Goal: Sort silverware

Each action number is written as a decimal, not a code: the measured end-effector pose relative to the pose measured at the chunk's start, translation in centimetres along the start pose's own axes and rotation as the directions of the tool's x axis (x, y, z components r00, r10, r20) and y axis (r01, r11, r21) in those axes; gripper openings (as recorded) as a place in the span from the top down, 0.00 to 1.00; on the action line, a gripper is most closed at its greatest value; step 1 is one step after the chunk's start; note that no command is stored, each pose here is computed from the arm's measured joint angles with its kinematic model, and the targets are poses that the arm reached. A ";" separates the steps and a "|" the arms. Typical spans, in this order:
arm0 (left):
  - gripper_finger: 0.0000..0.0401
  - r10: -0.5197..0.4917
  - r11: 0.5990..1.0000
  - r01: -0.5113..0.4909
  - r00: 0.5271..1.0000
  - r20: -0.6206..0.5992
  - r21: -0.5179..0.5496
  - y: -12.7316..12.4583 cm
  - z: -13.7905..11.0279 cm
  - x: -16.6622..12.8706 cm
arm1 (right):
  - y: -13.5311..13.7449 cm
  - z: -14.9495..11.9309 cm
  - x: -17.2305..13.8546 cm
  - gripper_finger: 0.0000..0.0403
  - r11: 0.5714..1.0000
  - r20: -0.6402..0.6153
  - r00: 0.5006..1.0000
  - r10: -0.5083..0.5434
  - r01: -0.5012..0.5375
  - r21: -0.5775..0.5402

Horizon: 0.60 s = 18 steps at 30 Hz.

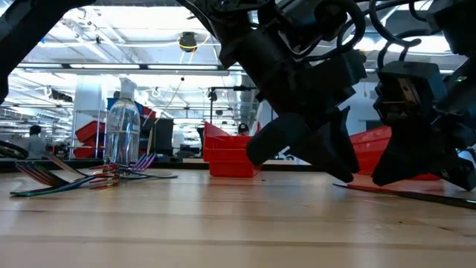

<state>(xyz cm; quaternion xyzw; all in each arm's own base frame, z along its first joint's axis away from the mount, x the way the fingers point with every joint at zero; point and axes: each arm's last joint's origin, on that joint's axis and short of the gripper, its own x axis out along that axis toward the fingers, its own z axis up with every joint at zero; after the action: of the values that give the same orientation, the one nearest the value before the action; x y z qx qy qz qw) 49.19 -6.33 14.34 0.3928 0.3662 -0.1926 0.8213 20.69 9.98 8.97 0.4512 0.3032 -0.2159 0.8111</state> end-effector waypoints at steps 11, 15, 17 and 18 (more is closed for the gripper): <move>0.76 0.001 1.000 -0.001 1.000 0.001 -0.010 0.0 0.0 0.0 | 0.0 0.0 0.1 1.00 1.000 0.004 1.000 0.002 -0.002 0.000; 0.76 0.001 1.000 -0.001 1.000 0.001 -0.010 0.0 0.0 0.0 | -0.1 -0.2 0.4 1.00 1.000 0.010 1.000 -0.007 0.007 -0.008; 0.76 0.001 1.000 -0.001 1.000 0.001 -0.010 0.0 0.0 0.0 | -0.1 -0.3 0.5 1.00 1.000 0.016 1.000 -0.009 0.009 -0.013; 0.76 0.001 1.000 -0.001 1.000 0.001 -0.010 0.0 0.0 0.0 | -0.1 -0.3 0.5 1.00 1.000 0.021 1.000 -0.010 0.010 -0.013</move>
<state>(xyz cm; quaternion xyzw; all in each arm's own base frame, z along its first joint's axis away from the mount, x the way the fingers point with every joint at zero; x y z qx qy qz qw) 49.20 -6.33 14.35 0.3890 0.3663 -0.1905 0.8236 20.89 10.11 8.44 0.4422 0.2984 -0.2228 0.8159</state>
